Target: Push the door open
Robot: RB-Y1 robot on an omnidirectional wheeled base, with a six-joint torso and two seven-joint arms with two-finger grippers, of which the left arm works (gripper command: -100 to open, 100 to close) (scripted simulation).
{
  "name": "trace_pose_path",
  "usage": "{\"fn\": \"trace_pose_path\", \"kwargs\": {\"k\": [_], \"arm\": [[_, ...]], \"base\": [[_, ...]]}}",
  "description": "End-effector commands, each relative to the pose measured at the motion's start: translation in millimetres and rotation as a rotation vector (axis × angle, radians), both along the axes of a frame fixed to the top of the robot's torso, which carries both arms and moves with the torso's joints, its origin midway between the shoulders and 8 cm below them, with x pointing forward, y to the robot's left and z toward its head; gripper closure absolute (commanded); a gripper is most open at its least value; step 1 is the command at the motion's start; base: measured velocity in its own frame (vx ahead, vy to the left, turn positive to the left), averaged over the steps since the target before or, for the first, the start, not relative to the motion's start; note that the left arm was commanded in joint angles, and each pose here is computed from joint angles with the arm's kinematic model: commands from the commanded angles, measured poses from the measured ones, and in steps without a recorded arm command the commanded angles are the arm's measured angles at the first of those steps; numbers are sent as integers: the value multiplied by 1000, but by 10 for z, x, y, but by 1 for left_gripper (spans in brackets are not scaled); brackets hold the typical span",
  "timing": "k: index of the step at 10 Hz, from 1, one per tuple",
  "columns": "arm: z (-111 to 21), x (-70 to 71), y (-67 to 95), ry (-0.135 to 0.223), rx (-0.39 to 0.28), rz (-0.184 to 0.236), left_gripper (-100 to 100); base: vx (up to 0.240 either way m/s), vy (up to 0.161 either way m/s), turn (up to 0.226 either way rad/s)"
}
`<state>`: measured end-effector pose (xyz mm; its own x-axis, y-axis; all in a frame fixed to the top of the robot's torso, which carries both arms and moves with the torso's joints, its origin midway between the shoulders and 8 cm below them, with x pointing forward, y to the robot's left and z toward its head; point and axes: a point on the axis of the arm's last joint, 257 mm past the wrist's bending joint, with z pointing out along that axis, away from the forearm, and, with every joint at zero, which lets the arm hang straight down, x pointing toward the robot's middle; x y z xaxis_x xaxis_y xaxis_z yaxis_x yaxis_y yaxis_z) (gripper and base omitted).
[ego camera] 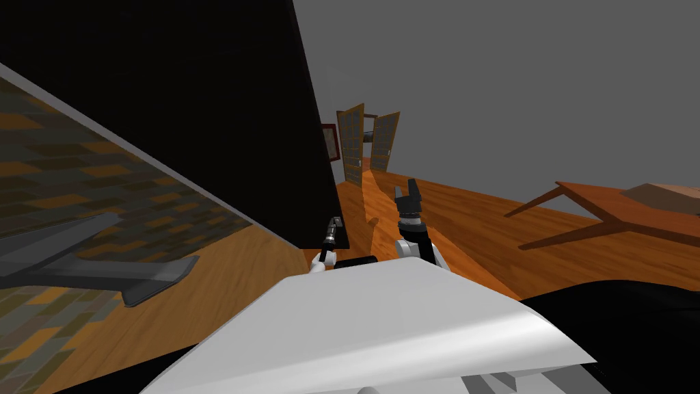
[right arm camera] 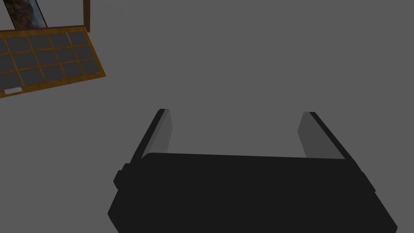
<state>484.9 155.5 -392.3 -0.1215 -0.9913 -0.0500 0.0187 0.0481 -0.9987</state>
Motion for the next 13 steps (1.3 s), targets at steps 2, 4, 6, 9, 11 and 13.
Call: {"fn": "trace_pose_path", "kwargs": {"k": [2, 4, 6, 9, 11, 13], "arm": [[4, -14, -69, 0, -15, 1, -100], [4, -14, -69, 0, -15, 1, 100], [4, -14, -69, 0, -15, 1, 100], [-18, 6, 112, 6, 0, 25, 100], [-45, -9, 203, 12, 24, 19, -100], [-43, -5, 190, 12, 26, 15, -100]], "base": [[136, -44, 5], [-18, 8, -14], [-16, 7, -3], [29, -16, 16], [47, -32, 70], [-172, 63, 9]]}}
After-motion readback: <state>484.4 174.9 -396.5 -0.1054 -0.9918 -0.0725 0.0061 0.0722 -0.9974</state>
